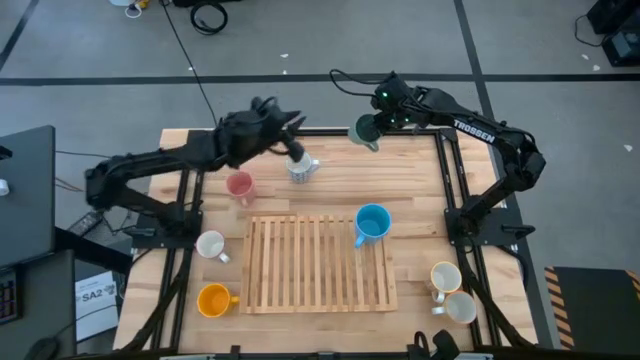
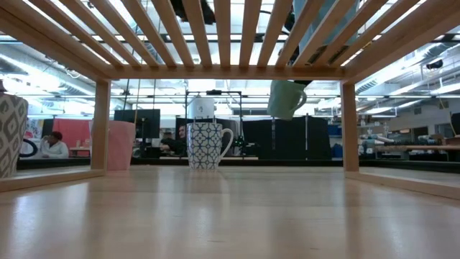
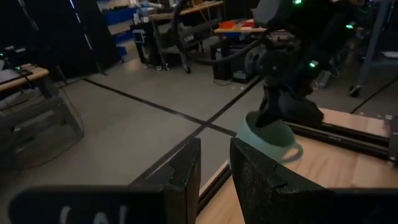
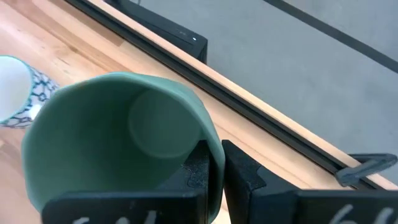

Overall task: Place coffee mugs
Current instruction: Put the green mug on the shelf

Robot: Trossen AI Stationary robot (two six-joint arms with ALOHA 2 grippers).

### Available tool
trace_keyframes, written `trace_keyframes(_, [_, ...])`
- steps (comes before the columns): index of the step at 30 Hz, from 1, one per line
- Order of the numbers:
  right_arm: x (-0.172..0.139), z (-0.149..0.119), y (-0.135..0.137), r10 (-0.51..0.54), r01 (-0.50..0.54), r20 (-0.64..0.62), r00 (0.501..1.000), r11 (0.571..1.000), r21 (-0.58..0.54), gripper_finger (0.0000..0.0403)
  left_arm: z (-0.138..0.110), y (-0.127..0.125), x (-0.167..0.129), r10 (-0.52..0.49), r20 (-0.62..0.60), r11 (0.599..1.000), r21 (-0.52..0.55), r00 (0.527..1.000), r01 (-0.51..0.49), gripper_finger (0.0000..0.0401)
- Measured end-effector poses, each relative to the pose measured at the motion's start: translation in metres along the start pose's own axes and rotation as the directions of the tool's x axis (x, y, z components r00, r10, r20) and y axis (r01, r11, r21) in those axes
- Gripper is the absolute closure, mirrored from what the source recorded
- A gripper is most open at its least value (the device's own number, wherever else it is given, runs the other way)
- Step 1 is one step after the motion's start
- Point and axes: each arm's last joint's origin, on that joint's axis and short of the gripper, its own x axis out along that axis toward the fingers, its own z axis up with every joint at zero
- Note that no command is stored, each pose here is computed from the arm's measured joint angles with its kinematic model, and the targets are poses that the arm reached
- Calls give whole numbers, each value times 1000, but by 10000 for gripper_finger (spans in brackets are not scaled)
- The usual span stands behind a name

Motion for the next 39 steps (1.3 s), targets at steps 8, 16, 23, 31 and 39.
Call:
trace_keyframes(8, [-2, 1, 12, 34, -33, 37, 999, 999, -24, 372, -6, -12, 51, -12, -59, 1000, 20, 998, 13, 307])
trace_keyframes(16, [-4, 1, 23, 67, -65, 71, 995, 997, -30, 372, -26, -20, 79, -103, -125, 995, -9, 987, 103, 307])
trace_keyframes(23, [-4, 0, 26, 75, -74, 72, 995, 997, -14, 372, -36, -28, 87, -199, -152, 980, -35, 968, 196, 307])
trace_keyframes(31, [-5, 1, 28, 82, -88, 85, 993, 993, 74, 372, -35, -25, 90, -191, -128, 973, -155, 973, 170, 307])
trace_keyframes(39, [-6, 3, 35, 154, -164, 105, 983, 982, 95, 372, -31, -27, 89, -221, -92, 960, -195, 971, 200, 307])
